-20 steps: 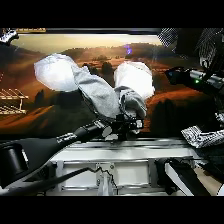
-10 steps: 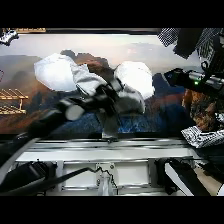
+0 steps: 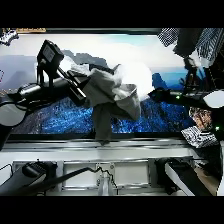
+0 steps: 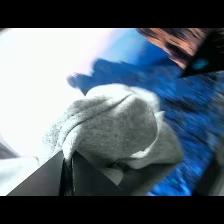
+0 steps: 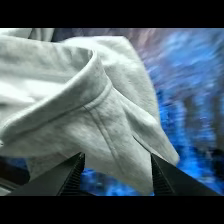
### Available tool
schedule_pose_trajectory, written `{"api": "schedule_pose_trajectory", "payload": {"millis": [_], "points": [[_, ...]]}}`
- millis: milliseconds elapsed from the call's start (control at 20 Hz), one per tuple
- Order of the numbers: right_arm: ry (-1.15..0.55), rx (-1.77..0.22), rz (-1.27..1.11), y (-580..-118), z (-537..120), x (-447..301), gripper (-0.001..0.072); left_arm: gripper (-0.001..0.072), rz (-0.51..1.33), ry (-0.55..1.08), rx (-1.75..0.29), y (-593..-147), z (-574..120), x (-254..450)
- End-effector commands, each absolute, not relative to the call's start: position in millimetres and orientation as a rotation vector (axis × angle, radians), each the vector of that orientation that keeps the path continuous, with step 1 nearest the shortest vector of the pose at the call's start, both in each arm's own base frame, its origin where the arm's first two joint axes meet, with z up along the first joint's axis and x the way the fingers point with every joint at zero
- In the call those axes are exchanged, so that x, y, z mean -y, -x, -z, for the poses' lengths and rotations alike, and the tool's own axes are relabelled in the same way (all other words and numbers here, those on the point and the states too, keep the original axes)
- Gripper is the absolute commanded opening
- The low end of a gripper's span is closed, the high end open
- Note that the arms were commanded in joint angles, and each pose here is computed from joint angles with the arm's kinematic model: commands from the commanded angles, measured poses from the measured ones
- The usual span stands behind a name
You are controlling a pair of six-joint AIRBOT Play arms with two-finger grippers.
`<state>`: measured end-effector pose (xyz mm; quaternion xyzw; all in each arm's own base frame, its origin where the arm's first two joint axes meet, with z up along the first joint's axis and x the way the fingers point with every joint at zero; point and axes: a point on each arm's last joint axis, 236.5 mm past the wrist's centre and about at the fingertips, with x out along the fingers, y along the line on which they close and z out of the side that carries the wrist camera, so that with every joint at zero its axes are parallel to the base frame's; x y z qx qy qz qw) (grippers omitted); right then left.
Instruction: Fold the clothes and pants, and hang the long-sleeved shirts on hangers.
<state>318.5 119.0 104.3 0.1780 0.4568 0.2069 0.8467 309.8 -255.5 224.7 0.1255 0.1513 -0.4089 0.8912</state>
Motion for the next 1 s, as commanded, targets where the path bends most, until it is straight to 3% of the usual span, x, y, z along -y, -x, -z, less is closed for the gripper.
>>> {"api": "schedule_pose_trajectory", "payload": {"millis": [0,250,650,950], "points": [[-0.543,-0.942,-0.391,-327,-105,-144,0.0548,0.0018,0.859,-0.218,-0.405,-298,-212,250],[-0.735,-1.108,-0.311,-302,-94,-167,0.0573,0.0018,0.857,-0.198,-0.412,-298,-212,251],[-0.96,-1.222,-0.278,-315,-75,-193,0.0573,0.0018,0.863,-0.16,-0.454,-295,-196,253],[-0.928,-1.206,-0.318,-330,-85,-210,0.0572,0.0018,0.896,-0.139,-0.47,-286,-193,261]]}}
